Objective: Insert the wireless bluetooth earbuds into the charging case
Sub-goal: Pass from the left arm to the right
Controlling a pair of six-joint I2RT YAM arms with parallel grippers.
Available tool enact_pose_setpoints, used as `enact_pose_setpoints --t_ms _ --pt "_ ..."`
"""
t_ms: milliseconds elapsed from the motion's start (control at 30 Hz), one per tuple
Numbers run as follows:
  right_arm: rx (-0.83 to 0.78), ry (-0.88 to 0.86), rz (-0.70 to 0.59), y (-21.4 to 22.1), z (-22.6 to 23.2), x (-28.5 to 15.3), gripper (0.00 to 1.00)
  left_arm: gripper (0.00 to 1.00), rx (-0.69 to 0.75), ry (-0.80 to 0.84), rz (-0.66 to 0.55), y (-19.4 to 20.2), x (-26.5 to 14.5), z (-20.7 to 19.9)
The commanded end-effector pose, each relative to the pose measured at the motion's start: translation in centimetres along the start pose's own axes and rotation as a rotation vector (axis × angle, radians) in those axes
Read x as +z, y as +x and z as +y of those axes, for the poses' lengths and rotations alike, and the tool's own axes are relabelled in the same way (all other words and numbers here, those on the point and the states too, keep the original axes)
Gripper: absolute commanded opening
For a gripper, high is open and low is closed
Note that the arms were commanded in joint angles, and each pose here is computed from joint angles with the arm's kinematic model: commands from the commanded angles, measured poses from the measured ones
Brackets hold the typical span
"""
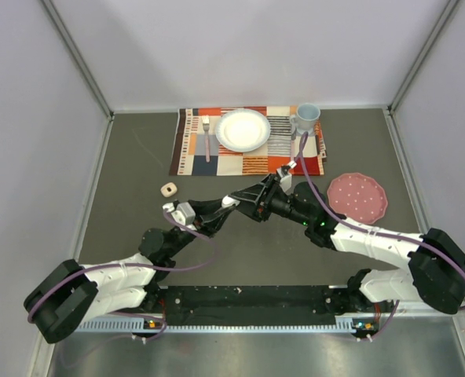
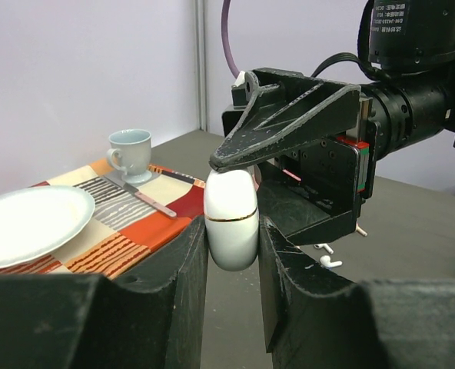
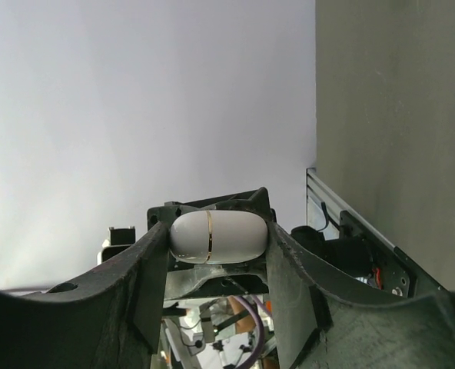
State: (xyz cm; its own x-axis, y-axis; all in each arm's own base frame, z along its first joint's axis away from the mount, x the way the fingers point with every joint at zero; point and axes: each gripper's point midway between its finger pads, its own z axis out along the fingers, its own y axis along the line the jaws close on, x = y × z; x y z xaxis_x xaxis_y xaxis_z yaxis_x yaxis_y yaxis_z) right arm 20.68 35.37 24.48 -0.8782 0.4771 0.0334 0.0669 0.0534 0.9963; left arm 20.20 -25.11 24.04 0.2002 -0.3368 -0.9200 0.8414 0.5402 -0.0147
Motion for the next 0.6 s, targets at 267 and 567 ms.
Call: enact_pose_setpoints --t_ms 267,567 --pt "-0.113 -0.083 -0.03 -0.06 3.23 -0.31 0.28 0.37 -0.016 0.052 -0.19 -5.79 1.25 -1.22" --pt "-0.119 -0.123 -0.022 0.12 4.12 -0.37 0.27 0.5 -0.029 0.064 -0.173 -5.37 1.5 -1.43"
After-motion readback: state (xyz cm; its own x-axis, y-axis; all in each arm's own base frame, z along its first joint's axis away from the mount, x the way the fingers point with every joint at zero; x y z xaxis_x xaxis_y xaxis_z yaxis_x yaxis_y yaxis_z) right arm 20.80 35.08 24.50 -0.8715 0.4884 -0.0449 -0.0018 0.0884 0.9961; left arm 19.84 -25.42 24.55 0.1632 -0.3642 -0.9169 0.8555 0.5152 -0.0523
